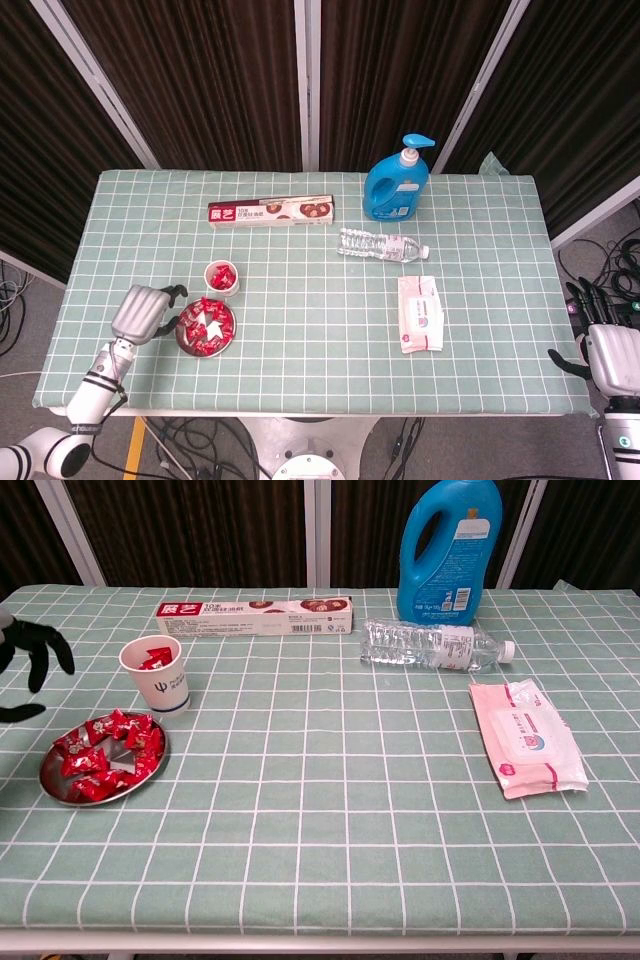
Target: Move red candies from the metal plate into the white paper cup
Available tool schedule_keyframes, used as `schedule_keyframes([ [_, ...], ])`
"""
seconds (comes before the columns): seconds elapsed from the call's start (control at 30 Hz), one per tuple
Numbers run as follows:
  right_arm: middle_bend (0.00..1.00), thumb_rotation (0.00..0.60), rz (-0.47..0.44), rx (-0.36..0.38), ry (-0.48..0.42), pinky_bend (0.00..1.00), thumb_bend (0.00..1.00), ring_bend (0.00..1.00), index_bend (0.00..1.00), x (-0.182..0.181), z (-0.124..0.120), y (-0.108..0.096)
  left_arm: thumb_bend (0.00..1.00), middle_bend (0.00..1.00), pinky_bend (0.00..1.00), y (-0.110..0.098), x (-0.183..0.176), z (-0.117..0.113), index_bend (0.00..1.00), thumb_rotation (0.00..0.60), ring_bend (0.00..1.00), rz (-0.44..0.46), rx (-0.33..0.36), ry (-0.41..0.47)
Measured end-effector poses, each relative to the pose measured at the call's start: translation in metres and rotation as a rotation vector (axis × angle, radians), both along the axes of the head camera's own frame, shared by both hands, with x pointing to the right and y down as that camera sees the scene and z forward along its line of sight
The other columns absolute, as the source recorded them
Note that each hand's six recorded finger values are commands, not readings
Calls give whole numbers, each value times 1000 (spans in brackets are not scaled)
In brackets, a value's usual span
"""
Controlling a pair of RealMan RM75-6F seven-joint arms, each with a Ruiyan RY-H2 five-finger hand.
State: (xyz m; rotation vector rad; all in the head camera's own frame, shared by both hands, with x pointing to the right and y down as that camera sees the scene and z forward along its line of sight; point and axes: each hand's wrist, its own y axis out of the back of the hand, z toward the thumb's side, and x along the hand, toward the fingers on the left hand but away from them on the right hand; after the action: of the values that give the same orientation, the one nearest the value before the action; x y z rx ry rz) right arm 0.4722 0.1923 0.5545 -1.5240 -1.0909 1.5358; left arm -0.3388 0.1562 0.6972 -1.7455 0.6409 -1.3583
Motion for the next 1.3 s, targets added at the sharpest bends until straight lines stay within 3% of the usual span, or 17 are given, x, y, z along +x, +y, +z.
schedule_keyframes([
  [0.13, 2, 600, -1, 3, 0, 326, 71, 0, 0, -1, 0, 1, 286, 819, 1000, 14, 1, 18, 456, 600, 897, 44, -67, -35],
  [0.3, 2, 600, -2, 8, 0, 326, 71, 0, 0, -2, -2, 2, 286, 832, 1000, 24, 7, 30, 463, 600, 897, 80, -100, -60],
  [0.73, 2, 600, 3, 5, 4, 326, 71, 0, 0, -1, -2, 2, 285, 835, 1000, 32, 14, 43, 481, 600, 896, 56, -182, -59],
  [1.03, 2, 600, 9, 4, 5, 326, 71, 0, 0, 1, -2, 3, 284, 834, 1000, 31, 22, 42, 494, 600, 895, 64, -188, -50],
  [1.3, 3, 600, 11, 4, 4, 327, 71, 0, 0, 1, -2, 3, 338, 844, 1000, 31, 22, 50, 588, 600, 900, 58, -200, -58],
])
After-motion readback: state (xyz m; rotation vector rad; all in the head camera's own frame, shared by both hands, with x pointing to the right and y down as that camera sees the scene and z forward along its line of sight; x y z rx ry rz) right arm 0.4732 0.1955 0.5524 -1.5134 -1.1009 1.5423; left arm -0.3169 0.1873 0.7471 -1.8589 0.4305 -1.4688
